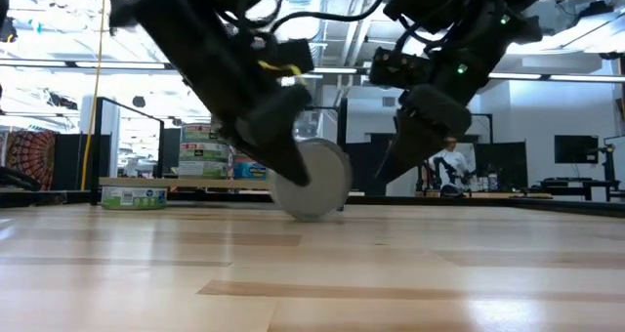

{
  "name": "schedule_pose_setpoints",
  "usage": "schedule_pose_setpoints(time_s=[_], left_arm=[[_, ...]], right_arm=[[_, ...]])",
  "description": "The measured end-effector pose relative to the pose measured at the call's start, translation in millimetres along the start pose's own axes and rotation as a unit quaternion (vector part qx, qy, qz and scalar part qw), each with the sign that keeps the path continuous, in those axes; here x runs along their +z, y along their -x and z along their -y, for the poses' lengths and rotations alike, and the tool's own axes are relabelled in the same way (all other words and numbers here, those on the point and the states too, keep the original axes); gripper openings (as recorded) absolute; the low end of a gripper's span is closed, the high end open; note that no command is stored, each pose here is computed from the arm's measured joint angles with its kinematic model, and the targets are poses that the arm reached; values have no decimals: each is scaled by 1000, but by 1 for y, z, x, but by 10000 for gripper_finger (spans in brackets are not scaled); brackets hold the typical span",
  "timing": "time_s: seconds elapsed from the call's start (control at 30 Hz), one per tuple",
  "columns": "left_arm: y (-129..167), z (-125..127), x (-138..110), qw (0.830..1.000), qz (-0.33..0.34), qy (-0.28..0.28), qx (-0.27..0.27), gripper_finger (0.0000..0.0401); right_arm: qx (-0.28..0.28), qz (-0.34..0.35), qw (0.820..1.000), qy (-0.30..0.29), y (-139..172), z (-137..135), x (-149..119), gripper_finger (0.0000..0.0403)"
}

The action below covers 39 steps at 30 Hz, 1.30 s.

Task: Stack canned seafood by type on shelf
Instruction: Stack the green tuna can on top of the green tuna cans on the shelf

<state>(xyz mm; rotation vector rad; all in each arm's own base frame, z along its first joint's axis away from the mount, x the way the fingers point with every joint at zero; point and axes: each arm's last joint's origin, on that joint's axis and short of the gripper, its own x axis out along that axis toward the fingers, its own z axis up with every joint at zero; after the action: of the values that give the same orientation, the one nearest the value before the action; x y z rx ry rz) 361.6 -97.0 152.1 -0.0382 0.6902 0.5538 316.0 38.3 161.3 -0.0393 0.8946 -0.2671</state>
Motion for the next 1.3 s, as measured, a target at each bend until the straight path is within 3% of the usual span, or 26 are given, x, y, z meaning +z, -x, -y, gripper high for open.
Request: schedule_pose_setpoints(time_s=[0.2, 0.37, 0.57, 0.7, 0.83, 1.03, 1.3], left_arm=[[40, -24, 18, 998, -47, -31, -33, 126], [94, -65, 33, 996, -76, -32, -25, 126], [151, -129, 47, 997, -76, 31, -9, 130], [174, -167, 53, 995, -50, 85, -14, 131], [178, -201, 48, 992, -37, 119, -12, 132], [175, -247, 36, 987, -28, 152, -37, 133], [162, -288, 39, 980, -32, 170, -98, 134]], right_arm=[[3, 0, 1000, 1, 13, 2, 1, 325], [11, 11, 1000, 6, 21, -2, 3, 325], [17, 15, 999, 30, 23, -6, 3, 325], [61, 30, 997, 47, 22, -6, 8, 325], [113, 50, 991, 56, 18, 3, 15, 324], [138, 70, 987, 45, 21, 31, 25, 316], [153, 167, 971, 83, 66, 66, 42, 311]])
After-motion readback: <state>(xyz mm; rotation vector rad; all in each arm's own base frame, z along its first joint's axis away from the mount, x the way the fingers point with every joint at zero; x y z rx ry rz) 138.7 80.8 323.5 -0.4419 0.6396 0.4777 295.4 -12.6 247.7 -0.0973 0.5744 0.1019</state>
